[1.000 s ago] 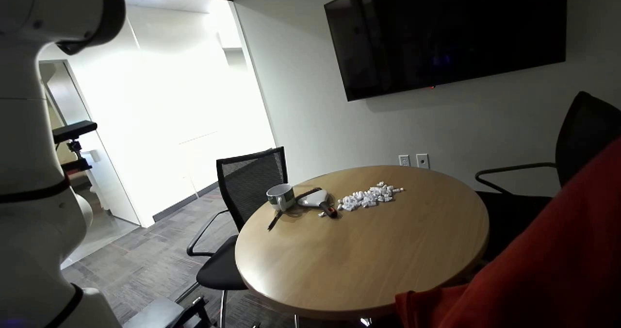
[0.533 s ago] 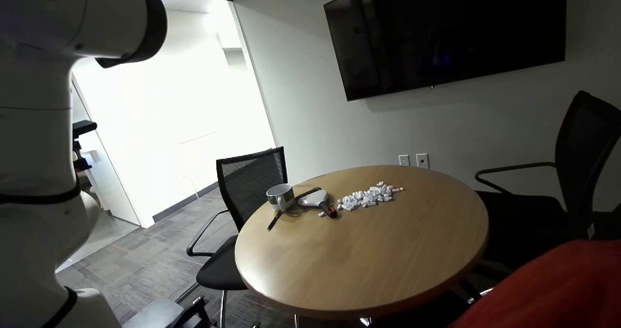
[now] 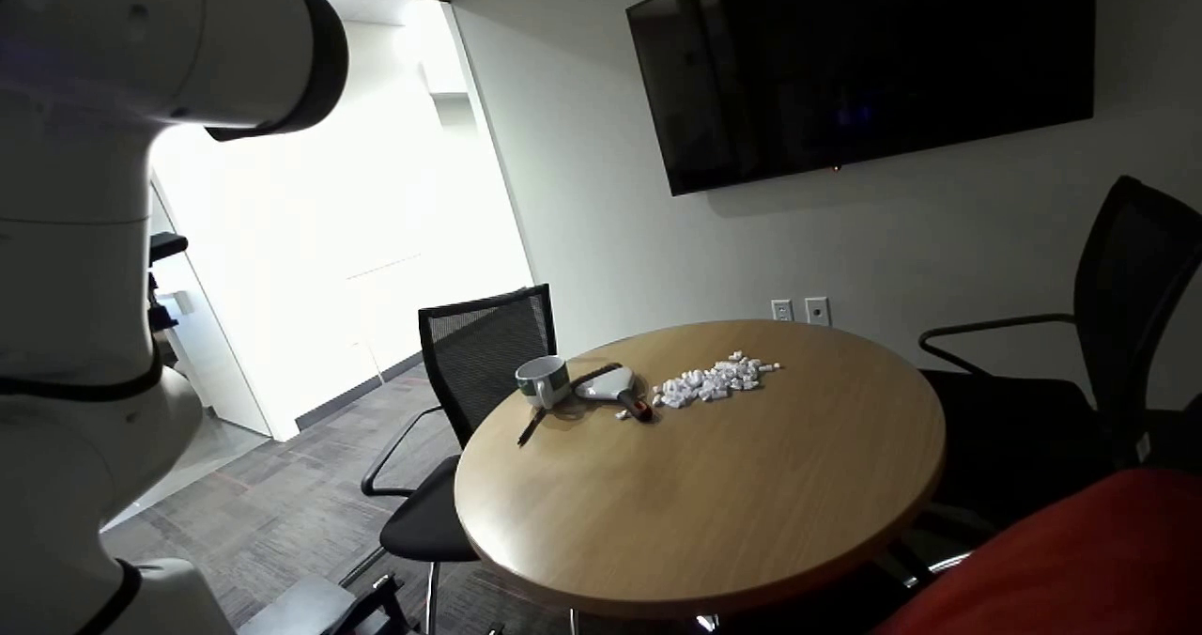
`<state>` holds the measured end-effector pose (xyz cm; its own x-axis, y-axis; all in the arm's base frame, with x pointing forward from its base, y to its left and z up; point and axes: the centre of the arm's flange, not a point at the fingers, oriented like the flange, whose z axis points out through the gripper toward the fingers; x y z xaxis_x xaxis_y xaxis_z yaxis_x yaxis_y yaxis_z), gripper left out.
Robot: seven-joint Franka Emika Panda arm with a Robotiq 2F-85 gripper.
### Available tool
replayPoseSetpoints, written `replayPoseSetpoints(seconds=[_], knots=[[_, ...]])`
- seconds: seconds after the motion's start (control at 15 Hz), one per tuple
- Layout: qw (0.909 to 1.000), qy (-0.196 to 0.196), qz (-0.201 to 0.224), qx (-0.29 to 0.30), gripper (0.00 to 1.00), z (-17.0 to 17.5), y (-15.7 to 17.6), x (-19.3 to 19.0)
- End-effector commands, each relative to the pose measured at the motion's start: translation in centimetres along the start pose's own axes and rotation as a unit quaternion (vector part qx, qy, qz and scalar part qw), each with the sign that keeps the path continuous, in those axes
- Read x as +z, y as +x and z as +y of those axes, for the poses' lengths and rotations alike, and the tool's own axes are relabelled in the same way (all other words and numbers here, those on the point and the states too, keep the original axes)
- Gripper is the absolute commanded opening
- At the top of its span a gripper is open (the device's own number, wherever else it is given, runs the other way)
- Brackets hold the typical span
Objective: Take the cloth and put it on the back rest
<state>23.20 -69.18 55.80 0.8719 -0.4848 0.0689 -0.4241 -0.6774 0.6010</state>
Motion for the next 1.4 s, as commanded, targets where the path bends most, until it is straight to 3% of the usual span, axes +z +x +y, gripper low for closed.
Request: replayPoseSetpoints(seconds=[0.0,0.33,0.67,0.93,1.13,1.33], knots=[[0.9994,0.023,0.016,-0.023,0.98,0.3,0.5,-3.2],[0.9837,0.036,0.111,-0.136,1.0,-2.6,-0.4,-12.2],[0.9498,0.044,0.178,-0.254,1.0,-10.2,-0.3,-19.4],[0.9155,0.087,0.193,-0.342,1.0,-18.1,0.1,-20.9],[0.8986,0.108,0.183,-0.384,1.0,-22.5,0.2,-20.3],[0.8896,0.119,0.174,-0.405,1.0,-25.1,-0.1,-19.6]])
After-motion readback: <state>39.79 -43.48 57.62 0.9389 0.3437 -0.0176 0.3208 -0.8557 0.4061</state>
